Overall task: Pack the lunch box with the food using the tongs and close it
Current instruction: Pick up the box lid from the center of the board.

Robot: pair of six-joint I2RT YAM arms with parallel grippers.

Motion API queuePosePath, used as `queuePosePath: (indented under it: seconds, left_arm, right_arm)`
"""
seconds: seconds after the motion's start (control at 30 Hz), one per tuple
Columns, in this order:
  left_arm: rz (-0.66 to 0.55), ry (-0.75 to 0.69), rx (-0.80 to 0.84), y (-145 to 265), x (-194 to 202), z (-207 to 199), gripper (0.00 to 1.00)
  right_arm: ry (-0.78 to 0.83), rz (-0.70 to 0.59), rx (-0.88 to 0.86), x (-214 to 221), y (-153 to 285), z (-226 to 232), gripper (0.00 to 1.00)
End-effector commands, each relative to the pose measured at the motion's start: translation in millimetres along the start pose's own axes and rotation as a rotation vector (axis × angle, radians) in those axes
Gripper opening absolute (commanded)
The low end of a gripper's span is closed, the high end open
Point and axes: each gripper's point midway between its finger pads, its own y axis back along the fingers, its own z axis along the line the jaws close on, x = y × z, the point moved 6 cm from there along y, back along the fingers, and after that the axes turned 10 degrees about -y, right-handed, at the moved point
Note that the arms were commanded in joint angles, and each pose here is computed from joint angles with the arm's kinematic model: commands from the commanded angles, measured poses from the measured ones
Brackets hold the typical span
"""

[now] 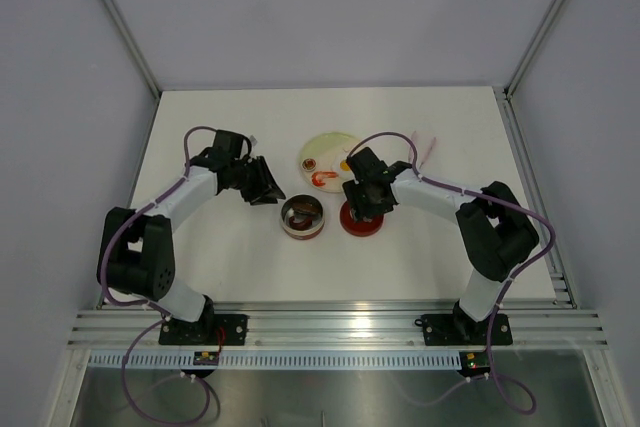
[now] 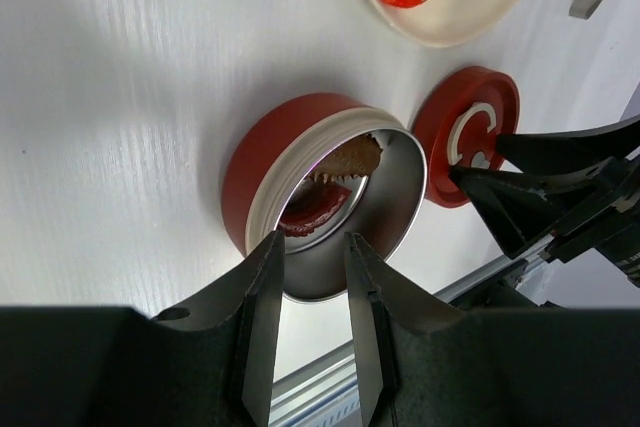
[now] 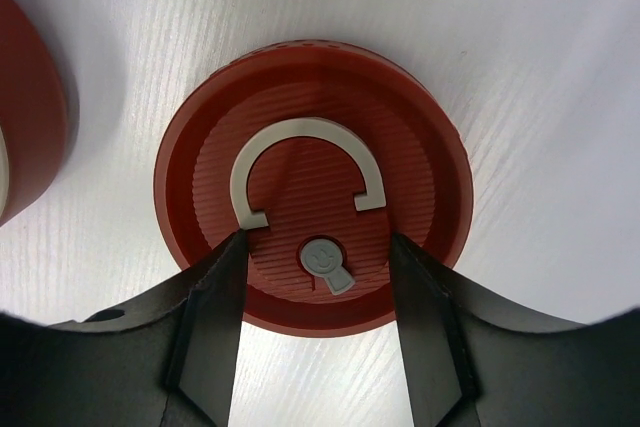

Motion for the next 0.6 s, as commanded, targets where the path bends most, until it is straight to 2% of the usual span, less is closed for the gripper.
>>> queuePosePath:
  seconds: [0.0,0.1,0.57]
  left_arm:
    - [-0.03,0.024,0.006,-8,-2,2,0.34]
    - [-0.017,0.042,-0.002,-13,3,7,0.34]
    - [0.0,0.074,-0.005,-24,14,17,0.34]
  right_arm:
    - [-0.04,-0.052,-0.001,-12,15,3,0.35]
    - [-0.032,-0.05,-0.011,-12,11,4,0.55]
    - [0.022,-0.054,0.042,-12,-13,4,0.79]
